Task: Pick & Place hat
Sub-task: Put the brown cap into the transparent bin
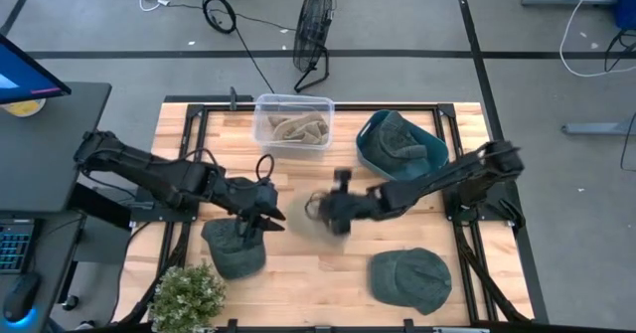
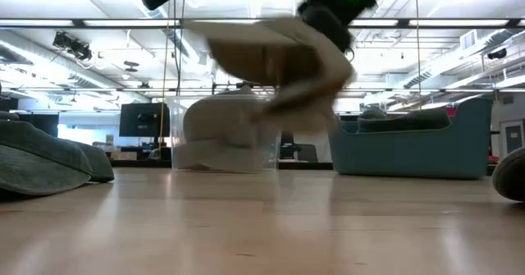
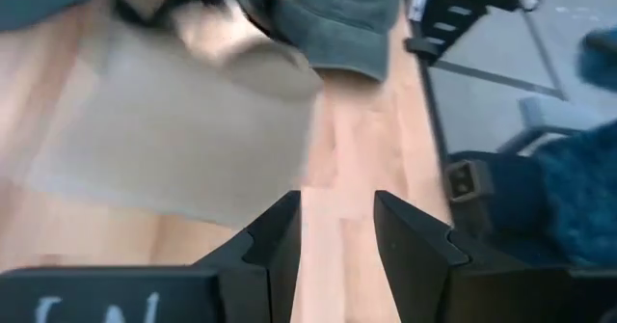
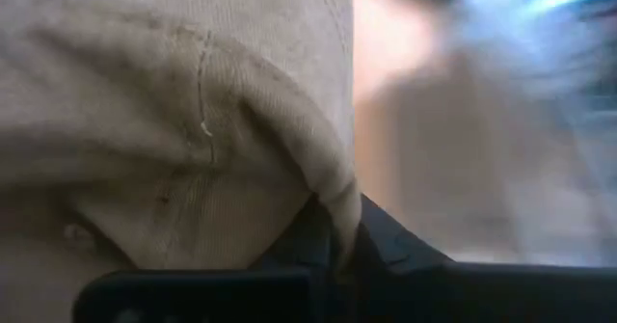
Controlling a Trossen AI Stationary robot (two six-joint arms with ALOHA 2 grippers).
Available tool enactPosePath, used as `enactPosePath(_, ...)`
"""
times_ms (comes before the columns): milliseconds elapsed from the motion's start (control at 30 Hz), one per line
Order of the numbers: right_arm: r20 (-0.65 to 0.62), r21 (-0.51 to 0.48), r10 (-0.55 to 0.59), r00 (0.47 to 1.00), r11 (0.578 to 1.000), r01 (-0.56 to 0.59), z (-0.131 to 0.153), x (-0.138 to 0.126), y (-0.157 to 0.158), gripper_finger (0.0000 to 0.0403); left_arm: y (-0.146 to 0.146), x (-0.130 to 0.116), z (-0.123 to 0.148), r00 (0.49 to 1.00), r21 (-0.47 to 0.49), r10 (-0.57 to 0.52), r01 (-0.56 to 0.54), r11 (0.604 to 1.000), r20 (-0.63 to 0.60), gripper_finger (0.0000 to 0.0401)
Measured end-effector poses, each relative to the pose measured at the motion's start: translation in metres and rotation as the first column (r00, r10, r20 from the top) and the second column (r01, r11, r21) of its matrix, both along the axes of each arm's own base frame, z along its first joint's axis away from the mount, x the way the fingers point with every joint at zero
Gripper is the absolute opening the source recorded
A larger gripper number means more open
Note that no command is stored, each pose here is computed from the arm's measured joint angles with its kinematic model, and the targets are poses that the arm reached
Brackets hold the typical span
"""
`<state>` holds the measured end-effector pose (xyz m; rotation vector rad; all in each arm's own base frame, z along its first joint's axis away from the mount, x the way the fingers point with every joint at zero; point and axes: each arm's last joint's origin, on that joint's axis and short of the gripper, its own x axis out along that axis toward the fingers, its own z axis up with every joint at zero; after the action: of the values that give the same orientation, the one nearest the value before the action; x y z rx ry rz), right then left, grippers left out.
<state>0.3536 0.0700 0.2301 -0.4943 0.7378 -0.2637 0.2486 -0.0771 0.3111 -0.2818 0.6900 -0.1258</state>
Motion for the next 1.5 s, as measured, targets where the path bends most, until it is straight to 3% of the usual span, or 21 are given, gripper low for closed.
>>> enactPosePath(100, 0.117, -0.195, -0.110, 0.987, 0.972, 0.132, 0.039, -0.008, -0.025, 0.0014, -0.002, -0.001, 0.000, 0.999, 0.063, 0.047, -0.048, 0.997, 0.021, 0.0137)
enactPosePath(167, 0.174, -0.269, -0.144, 0.974, 0.945, 0.188, 0.058, -0.010, -0.044, 0.0016, -0.001, -0.001, 0.000, 0.996, 0.110, 0.082, -0.086, 0.990, 0.038, 0.0137)
enactPosePath(400, 0.290, -0.338, -0.087, 0.953, 0.922, 0.187, 0.086, -0.008, -0.130, 0.0017, 0.006, -0.001, 0.000, 0.968, 0.236, 0.234, -0.248, 0.940, 0.085, 0.0137)
enactPosePath(567, 0.460, -0.328, 0.023, 0.888, 0.933, 0.146, 0.089, 0.000, -0.173, 0.0017, 0.008, -0.002, -0.001, 0.964, 0.283, 0.254, -0.267, 0.921, 0.082, 0.0137)
enactPosePath(667, 0.510, -0.332, 0.033, 0.860, 0.929, 0.161, 0.081, 0.006, -0.191, 0.0016, 0.008, -0.002, -0.001, 0.964, 0.290, 0.252, -0.265, 0.920, 0.082, 0.0137)
enactPosePath(800, 0.503, -0.274, -0.010, 0.864, 0.946, 0.170, 0.053, 0.016, -0.215, 0.0017, 0.010, -0.001, -0.001, 0.962, 0.294, 0.259, -0.272, 0.916, 0.083, 0.0137)
enactPosePath(933, 0.467, -0.277, -0.045, 0.883, 0.941, 0.194, 0.022, 0.025, -0.235, 0.0017, 0.011, -0.001, -0.001, 0.960, 0.296, 0.266, -0.278, 0.914, 0.083, 0.0137)
enactPosePath(1067, 0.418, -0.210, -0.077, 0.905, 0.961, 0.178, 0.005, 0.030, -0.252, 0.0018, 0.011, -0.002, -0.002, 0.961, 0.299, 0.265, -0.276, 0.914, 0.078, 0.0137)
enactPosePath(1233, 0.281, -0.114, -0.050, 0.958, 0.990, 0.085, -0.002, 0.038, -0.257, 0.0023, 0.011, -0.002, -0.002, 0.960, 0.300, 0.268, -0.279, 0.913, 0.076, 0.0137)
enactPosePath(1400, 0.166, -0.073, -0.066, 0.984, 0.994, 0.079, 0.003, 0.040, -0.257, 0.0053, 0.012, -0.002, -0.002, 0.954, 0.316, 0.288, -0.299, 0.900, 0.082, 0.0137)
enactPosePath(1500, 0.161, -0.092, -0.098, 0.982, 0.989, 0.114, 0.011, 0.043, -0.257, 0.0081, 0.014, -0.002, -0.001, 0.936, 0.351, 0.335, -0.352, 0.868, 0.109, 0.0137)
